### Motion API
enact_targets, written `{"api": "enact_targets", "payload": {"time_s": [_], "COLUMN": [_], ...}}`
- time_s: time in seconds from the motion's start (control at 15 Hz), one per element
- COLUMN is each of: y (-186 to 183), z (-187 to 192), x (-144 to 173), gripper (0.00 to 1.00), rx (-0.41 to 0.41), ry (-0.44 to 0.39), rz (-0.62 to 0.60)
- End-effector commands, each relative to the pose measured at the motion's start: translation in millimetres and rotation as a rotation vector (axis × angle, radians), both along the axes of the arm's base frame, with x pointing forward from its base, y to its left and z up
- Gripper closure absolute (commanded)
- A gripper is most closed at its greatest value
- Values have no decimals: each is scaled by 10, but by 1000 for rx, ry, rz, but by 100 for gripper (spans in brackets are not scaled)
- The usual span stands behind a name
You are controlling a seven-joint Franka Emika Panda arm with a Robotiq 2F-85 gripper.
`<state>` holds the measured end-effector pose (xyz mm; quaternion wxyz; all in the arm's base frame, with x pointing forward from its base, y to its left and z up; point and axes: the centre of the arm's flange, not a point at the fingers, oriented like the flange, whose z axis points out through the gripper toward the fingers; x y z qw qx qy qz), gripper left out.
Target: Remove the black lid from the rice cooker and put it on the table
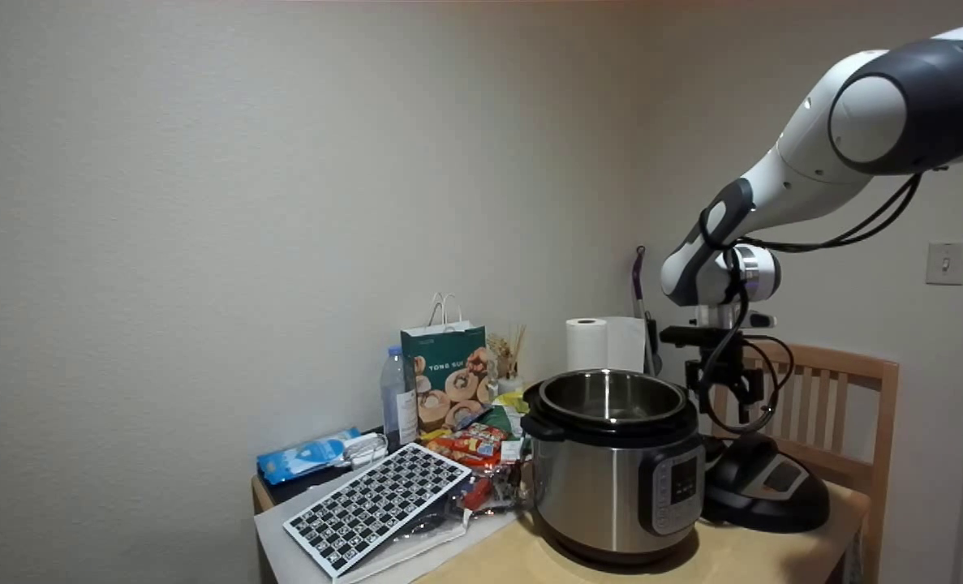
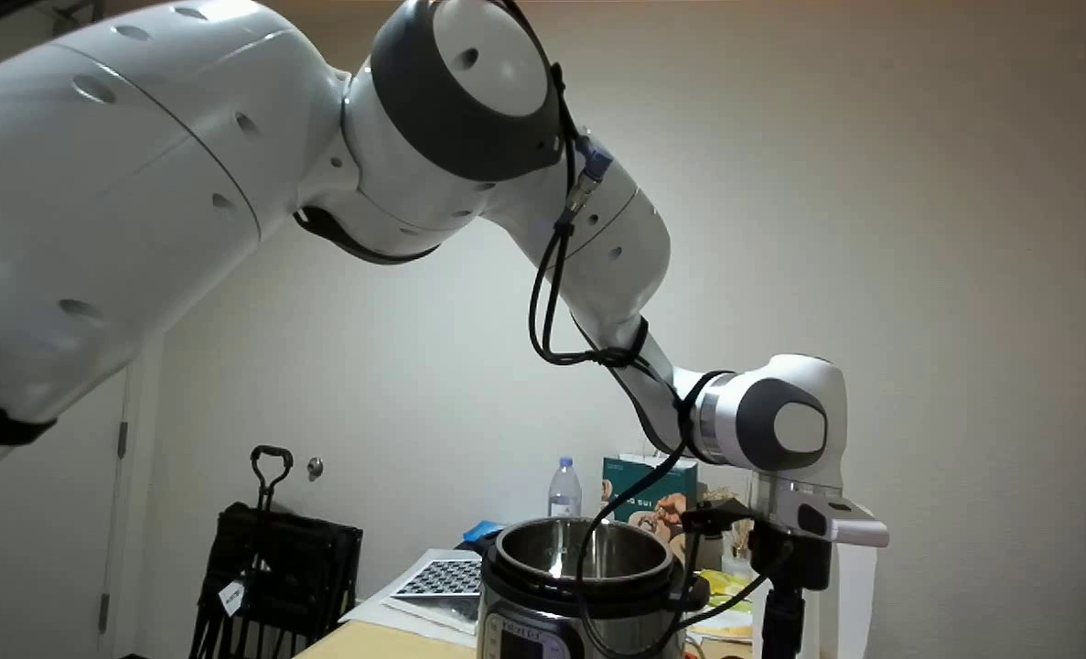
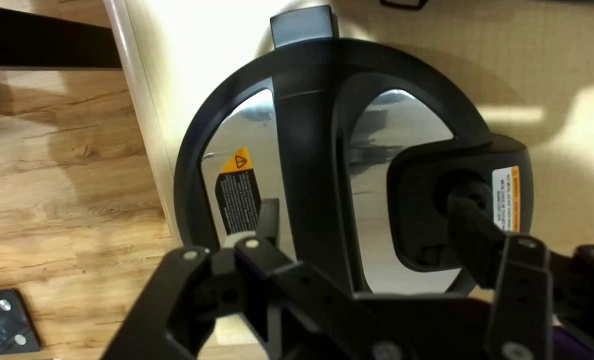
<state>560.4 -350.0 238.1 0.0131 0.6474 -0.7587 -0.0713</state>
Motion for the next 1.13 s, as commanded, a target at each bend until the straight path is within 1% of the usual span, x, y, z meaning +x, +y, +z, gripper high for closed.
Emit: {"api": "enact_targets", "payload": {"time_s": [0.0,0.2,0.47,0.6,0.67,0.73,0.87,1.07], "y": [107,190,308,401,131,172,234,261], "z": [519,1037,1773,2124,1851,2009,2153,2112], "x": [-310,-554,-900,-1114,-716,-816,-959,-994], "gripper": [0,0,0,0,0,0,0,0], "rx": [-25,-91,-194,-237,-201,-213,-213,-209], "ry": [-19,-63,-158,-207,-162,-183,-207,-209], "rz": [-25,-31,-64,-100,-61,-72,-80,-79]}}
